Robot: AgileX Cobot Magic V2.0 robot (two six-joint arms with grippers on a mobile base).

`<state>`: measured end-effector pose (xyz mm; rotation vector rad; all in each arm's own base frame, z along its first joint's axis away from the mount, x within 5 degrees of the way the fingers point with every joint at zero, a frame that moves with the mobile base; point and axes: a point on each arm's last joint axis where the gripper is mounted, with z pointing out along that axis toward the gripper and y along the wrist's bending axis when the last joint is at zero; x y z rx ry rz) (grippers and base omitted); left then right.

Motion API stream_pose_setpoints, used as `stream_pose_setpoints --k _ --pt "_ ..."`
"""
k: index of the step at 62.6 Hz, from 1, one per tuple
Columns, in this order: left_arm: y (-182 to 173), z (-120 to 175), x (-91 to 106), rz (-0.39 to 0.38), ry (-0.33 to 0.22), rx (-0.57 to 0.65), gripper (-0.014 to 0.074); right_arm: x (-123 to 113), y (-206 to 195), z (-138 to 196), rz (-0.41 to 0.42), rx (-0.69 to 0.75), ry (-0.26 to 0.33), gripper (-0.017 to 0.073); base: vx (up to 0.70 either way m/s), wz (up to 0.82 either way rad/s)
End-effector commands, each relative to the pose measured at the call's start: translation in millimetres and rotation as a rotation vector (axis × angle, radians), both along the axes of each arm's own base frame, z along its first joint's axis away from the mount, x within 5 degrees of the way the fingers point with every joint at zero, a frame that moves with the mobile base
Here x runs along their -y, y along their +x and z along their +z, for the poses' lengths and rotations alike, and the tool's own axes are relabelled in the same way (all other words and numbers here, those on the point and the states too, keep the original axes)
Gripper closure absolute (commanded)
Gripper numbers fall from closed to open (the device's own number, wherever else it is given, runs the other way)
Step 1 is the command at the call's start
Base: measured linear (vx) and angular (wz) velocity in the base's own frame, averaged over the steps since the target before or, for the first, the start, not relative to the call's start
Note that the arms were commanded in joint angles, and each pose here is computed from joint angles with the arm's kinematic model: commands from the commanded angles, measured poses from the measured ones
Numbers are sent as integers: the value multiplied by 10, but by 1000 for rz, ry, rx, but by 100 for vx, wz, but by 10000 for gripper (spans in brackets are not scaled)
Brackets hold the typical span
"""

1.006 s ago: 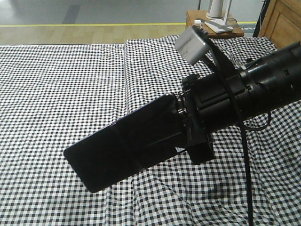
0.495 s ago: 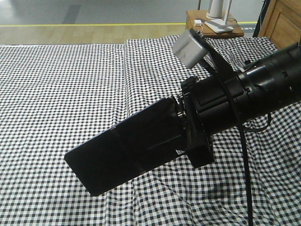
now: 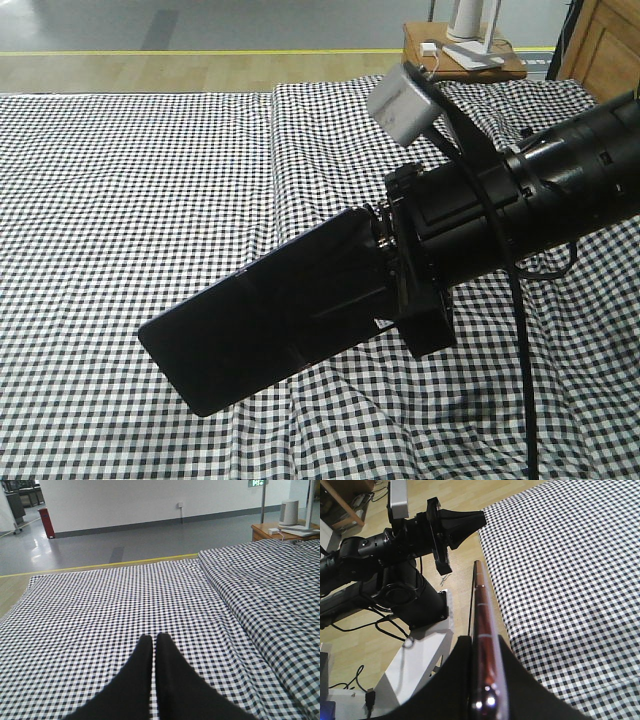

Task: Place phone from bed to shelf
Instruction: 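Raise the held phone with the right gripper away from the bed, then hold the phone in the right gripper while the base turns away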

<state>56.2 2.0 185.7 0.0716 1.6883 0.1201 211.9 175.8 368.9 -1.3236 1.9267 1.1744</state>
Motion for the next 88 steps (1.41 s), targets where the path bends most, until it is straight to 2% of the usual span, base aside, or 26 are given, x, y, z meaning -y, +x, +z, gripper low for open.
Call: stream_pose_setpoints --k 1,34,88 --pt "-13 145 2 -2 -11 108 592 18 -135 214 48 5 85 562 -2 8" --pt "-13 145 2 -2 -11 108 592 18 -135 214 48 5 85 562 -5 21" --pt "-13 145 2 -2 -11 108 592 16 -136 218 48 2 89 562 -11 45"
